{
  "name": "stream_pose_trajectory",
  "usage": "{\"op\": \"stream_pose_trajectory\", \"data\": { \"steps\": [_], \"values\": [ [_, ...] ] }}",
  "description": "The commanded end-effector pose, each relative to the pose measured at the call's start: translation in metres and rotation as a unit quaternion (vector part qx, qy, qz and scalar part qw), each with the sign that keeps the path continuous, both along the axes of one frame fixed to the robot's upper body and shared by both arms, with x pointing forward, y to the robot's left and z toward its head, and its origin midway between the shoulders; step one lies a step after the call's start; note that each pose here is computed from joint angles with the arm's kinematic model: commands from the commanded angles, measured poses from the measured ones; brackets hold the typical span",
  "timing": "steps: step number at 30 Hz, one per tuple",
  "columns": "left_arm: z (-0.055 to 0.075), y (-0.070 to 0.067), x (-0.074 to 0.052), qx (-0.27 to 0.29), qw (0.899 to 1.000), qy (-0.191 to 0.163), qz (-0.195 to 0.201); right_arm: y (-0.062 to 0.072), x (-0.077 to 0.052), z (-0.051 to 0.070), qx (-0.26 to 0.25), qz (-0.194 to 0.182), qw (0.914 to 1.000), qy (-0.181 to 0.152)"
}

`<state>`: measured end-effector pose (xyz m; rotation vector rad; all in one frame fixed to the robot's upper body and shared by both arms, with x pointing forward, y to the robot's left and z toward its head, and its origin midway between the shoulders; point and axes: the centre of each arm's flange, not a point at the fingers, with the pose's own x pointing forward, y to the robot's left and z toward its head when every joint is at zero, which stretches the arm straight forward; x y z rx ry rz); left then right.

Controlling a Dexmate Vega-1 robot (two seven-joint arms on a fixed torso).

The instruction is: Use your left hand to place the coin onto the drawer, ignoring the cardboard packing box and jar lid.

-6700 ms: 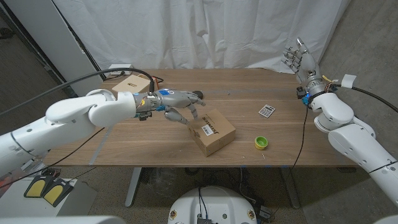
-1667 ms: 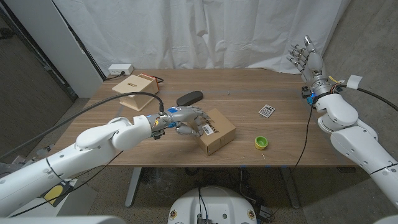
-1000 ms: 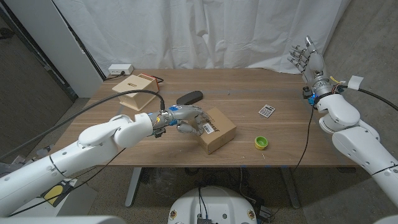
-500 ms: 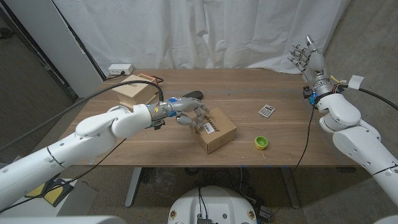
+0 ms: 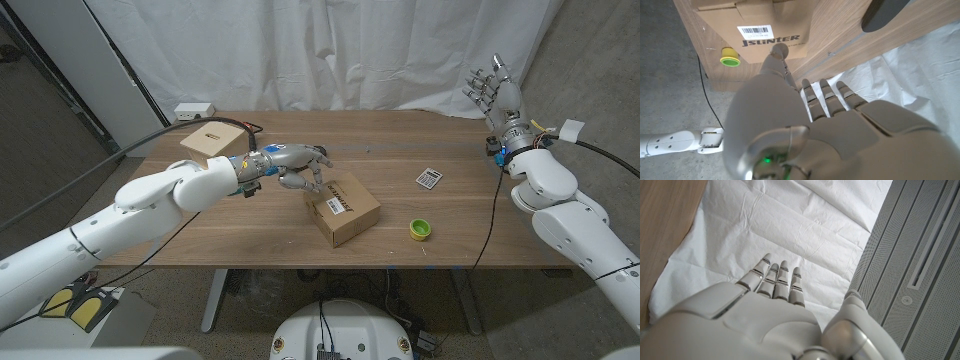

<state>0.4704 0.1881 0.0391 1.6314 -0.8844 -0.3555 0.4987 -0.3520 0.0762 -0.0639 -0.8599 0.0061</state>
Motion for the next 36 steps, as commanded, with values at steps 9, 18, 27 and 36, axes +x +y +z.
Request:
{"op": "stream_pose_trajectory", "data": {
  "steps": [9, 18, 27, 36],
  "values": [
    [0.034, 0.018, -0.003, -0.046, 0.997, -0.049, 0.037, 0.003, 0.000, -0.003, 0.006, 0.008, 0.9999, -0.012],
    [0.046, 0.029, 0.013, -0.078, 0.993, -0.058, 0.073, -0.004, -0.004, -0.001, 0.008, 0.006, 0.9998, -0.017],
    [0.060, 0.045, 0.028, -0.114, 0.984, -0.068, 0.117, -0.009, -0.003, -0.004, 0.015, 0.011, 0.9996, -0.023],
    [0.073, 0.057, 0.036, -0.142, 0.974, -0.085, 0.154, -0.013, -0.002, -0.003, 0.019, 0.013, 0.9993, -0.031]
  ]
}}
